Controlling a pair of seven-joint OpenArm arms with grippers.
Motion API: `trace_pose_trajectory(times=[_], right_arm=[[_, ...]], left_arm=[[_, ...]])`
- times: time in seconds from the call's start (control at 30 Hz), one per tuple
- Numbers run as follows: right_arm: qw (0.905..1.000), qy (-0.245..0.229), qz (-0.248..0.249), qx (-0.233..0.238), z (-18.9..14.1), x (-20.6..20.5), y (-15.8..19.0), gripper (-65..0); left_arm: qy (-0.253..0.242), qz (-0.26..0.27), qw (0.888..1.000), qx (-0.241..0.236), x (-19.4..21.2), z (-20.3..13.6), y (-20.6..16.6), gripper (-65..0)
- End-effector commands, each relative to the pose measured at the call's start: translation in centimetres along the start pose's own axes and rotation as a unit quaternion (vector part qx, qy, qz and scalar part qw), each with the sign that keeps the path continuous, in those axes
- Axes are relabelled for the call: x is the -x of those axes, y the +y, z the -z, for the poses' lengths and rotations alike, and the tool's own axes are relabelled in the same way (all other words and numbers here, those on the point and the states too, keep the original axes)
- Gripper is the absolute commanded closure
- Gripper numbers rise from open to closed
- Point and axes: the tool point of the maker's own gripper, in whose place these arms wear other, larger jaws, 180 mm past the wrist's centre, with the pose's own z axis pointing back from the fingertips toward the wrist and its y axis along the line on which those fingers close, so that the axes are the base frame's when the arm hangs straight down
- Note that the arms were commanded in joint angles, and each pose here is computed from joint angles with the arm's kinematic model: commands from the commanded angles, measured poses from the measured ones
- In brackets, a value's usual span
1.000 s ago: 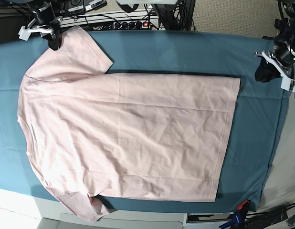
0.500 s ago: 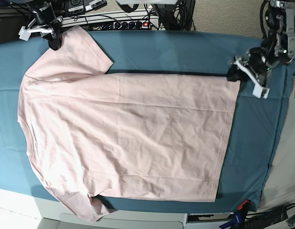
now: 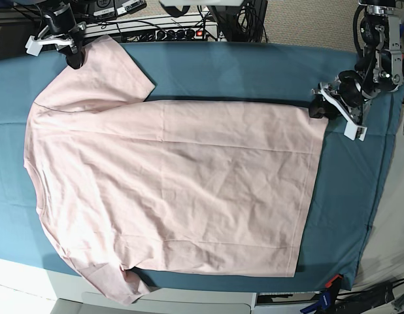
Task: Fold the T-shirt properly
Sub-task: 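Grasp the pink shirt's shoulder edges with both grippers, then pull the shirt's shoulder edge away from the hem with both grippers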
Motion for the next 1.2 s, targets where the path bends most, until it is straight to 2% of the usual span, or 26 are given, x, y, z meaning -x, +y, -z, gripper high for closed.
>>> trace_pose_trajectory(times=[0.0,0.2,0.6,0.87,0.93,1.07,1.17], right_arm=[[0.9999,0.009,-0.012,0.008,-0.3,0.1,-0.3,0.0],[0.9999,0.009,-0.012,0.008,-0.3,0.1,-0.3,0.0],[0.9999,0.009,-0.012,0.008,-0.3,0.1,-0.3,0.0],[0.9998,0.01,-0.012,0.008,-0.3,0.1,-0.3,0.0],[0.9998,0.01,-0.013,0.009,-0.3,0.1,-0.3,0.0],[0.9992,0.017,-0.033,0.011,-0.4,0.4,-0.4,0.0],[0.9983,0.021,-0.054,-0.001,-0.4,0.5,0.0,0.0]], left_arm=[[-0.021,0.008,1.0,0.001,-1.4,-0.4,0.0,-27.9],[-0.031,0.021,0.999,-0.016,-1.9,-0.4,0.6,-28.0],[-0.04,0.003,0.996,-0.075,-1.6,0.5,1.7,-27.9],[-0.039,-0.002,0.996,-0.074,-1.3,0.7,1.5,-27.6],[-0.038,-0.002,0.997,-0.074,-1.1,0.7,1.5,-22.5],[-0.032,0.007,0.996,-0.085,-0.8,0.6,1.9,-1.5],[-0.026,0.019,0.995,-0.098,-0.6,0.5,2.3,0.0]])
